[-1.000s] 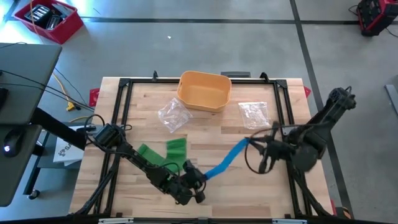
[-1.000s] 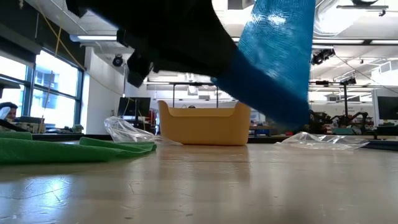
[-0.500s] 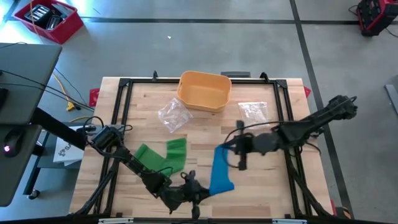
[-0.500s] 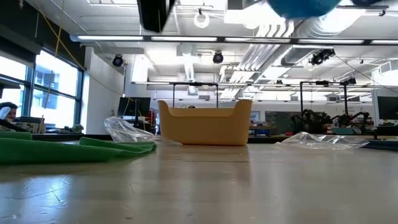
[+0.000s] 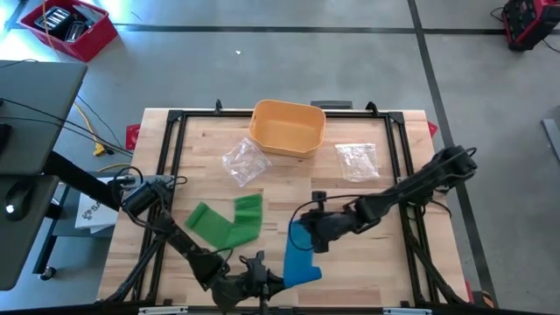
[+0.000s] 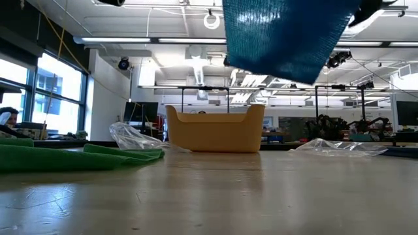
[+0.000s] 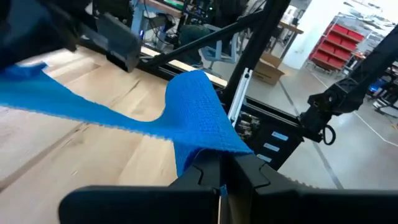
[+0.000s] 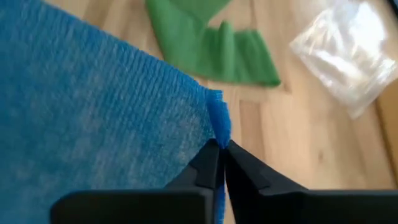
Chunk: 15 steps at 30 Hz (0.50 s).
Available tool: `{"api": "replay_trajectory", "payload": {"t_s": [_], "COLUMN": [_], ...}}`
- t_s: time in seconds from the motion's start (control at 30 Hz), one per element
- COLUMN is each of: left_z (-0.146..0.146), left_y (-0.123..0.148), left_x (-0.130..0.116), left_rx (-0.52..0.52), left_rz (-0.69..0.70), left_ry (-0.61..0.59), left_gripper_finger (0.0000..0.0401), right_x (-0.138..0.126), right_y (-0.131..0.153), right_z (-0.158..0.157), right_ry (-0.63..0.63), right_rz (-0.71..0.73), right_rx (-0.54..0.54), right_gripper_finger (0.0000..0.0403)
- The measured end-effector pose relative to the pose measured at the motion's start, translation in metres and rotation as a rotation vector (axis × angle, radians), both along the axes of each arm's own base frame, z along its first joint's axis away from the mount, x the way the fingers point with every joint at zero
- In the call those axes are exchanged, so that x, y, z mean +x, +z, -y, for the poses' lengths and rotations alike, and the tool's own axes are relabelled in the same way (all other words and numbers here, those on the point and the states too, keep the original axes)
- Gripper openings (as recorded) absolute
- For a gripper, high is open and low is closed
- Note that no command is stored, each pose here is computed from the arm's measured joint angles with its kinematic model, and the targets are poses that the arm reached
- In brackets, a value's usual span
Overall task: Roll bandage
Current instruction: Roll the blue bandage
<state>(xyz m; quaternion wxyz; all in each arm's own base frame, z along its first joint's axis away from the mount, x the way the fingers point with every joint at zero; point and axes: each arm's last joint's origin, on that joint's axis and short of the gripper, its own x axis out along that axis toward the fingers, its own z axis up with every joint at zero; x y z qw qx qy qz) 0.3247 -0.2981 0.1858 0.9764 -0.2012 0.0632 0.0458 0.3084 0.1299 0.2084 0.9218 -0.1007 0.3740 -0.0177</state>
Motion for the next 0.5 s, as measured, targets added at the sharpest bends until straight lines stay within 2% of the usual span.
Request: {"api": "replay_trajectory", "payload": {"t_s": [0.17,0.27,0.4,0.5], "left_z": [0.000,0.000,-0.002,-0.005], "left_y": [-0.002,-0.002,-0.004,-0.003], "left_x": [-0.001,-0.001,0.000,0.003], "left_rx": [-0.041,-0.068,-0.064,-0.078], "left_rz": [-0.011,-0.013,-0.021,-0.017], "left_ry": [0.009,0.020,0.030,0.042], "left_gripper_finger": [0.0002,0.0002,0.0002,0.0002], "right_x": [0.000,-0.007,-0.029,-0.049], "right_y": [-0.006,0.005,0.026,0.043], "right_z": [0.003,0.008,0.015,0.016], "right_ry": [0.005,-0.002,-0.059,-0.045], "right_rz": [-0.046,-0.041,-0.041,-0.051], "right_rx": [-0.009,-0.094,-0.220,-0.260], "right_gripper_finger": [0.0098,0.0134,0.0155,0.0155]}}
